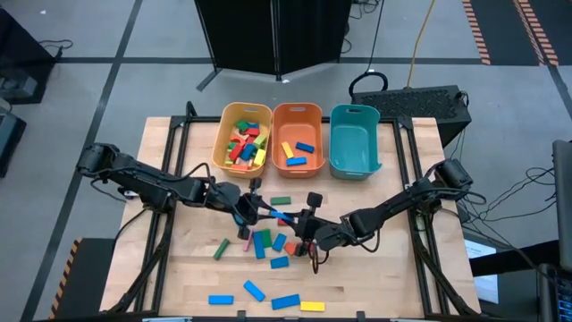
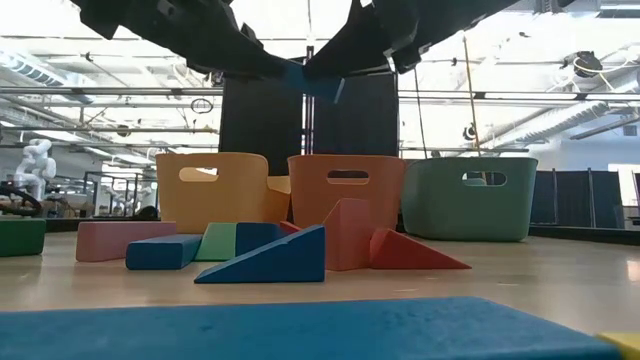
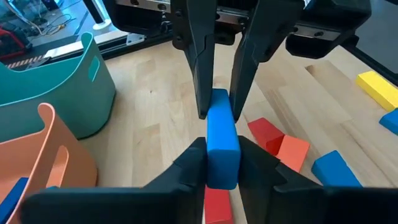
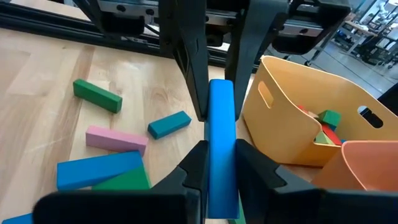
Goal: Sort blocks by size
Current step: Put the blue rectangle block into the orange bin
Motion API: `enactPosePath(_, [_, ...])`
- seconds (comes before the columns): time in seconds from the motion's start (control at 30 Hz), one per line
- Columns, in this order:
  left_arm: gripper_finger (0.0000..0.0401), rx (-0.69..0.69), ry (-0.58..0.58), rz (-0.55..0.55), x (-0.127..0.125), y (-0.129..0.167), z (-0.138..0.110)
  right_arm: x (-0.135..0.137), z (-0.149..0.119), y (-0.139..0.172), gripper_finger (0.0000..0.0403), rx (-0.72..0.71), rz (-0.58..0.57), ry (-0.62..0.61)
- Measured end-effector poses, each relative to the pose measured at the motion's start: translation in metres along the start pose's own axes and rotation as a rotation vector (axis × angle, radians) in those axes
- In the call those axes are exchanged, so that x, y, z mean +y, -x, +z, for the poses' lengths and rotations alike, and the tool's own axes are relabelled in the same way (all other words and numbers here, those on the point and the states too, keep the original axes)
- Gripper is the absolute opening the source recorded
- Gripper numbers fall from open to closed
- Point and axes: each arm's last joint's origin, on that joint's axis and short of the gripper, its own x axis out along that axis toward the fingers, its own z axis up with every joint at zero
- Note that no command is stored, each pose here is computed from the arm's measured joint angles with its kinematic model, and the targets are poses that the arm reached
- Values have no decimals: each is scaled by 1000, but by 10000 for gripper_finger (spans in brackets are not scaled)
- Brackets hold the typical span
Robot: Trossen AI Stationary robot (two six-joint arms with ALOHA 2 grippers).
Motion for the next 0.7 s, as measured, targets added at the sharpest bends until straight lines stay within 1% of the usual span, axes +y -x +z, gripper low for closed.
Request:
enactPosePath(0.1, [47, -5, -1, -6, 0, 0, 0, 0, 0, 0, 48, 0, 0, -1])
enactPosePath(0.27, [48, -13, 0, 4, 0, 0, 1, -1, 0, 0, 72, -1, -20, -6])
enactPosePath(0.43, [50, -21, 13, 54, 9, 0, 1, -1, -6, 6, 111, 31, -197, -2])
enactPosePath(0.57, [51, -12, 31, 85, 21, 0, -1, 2, -10, 13, 135, 31, -332, -30])
enactPosePath(0.63, [51, -5, 42, 105, 28, 0, -3, 4, -12, 17, 142, 31, -351, -45])
enactPosePath(0.7, [51, 0, 56, 133, 37, 1, -5, 6, -13, 19, 146, 31, -344, -70])
